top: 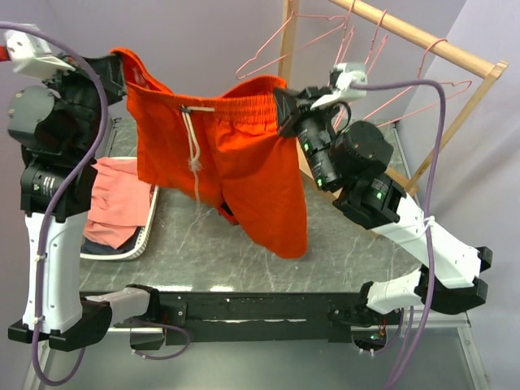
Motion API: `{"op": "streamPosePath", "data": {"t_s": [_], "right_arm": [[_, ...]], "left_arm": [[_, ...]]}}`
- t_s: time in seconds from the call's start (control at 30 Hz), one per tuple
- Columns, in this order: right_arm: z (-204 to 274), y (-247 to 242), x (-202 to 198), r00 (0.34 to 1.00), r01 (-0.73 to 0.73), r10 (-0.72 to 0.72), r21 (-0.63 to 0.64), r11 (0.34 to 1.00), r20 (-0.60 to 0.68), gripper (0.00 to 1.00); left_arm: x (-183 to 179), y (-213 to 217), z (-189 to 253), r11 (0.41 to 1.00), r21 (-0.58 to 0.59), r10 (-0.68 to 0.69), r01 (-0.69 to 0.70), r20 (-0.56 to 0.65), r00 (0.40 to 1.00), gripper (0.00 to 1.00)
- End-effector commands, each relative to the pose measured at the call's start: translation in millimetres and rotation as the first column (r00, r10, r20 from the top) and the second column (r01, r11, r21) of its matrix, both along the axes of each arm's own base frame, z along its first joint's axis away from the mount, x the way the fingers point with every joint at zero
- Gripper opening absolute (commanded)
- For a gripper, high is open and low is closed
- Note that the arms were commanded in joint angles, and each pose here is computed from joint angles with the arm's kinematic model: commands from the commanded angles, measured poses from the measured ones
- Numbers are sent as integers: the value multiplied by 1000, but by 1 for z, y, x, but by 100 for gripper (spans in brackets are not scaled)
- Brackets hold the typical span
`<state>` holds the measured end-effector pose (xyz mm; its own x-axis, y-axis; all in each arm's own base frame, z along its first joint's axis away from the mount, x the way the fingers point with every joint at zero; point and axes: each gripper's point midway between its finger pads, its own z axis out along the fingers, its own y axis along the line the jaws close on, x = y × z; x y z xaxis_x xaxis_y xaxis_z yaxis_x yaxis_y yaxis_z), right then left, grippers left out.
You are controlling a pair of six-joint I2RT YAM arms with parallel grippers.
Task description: Place the shorts on the hanger
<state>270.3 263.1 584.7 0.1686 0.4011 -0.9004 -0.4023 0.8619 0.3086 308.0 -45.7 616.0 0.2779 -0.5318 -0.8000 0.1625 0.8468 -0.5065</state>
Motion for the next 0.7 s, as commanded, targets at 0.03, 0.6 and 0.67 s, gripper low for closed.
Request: {"op": "streamPosePath", "data": {"t_s": [0.03, 0.6, 0.67], "right_arm": [[-44, -30, 1, 991, 104, -101, 30, 994, -84, 0], [-334, -33, -21, 817, 57, -9, 65, 996, -576, 64], [-327, -38, -27, 807, 57, -4, 70, 996, -590, 76]], "left_arm": [[15, -20, -46, 995, -18, -96, 95, -139, 986, 1], [3, -82, -414, 949, -100, -269, 300, -754, 599, 1], [0, -81, -423, 950, -93, -258, 297, -769, 585, 2]]}}
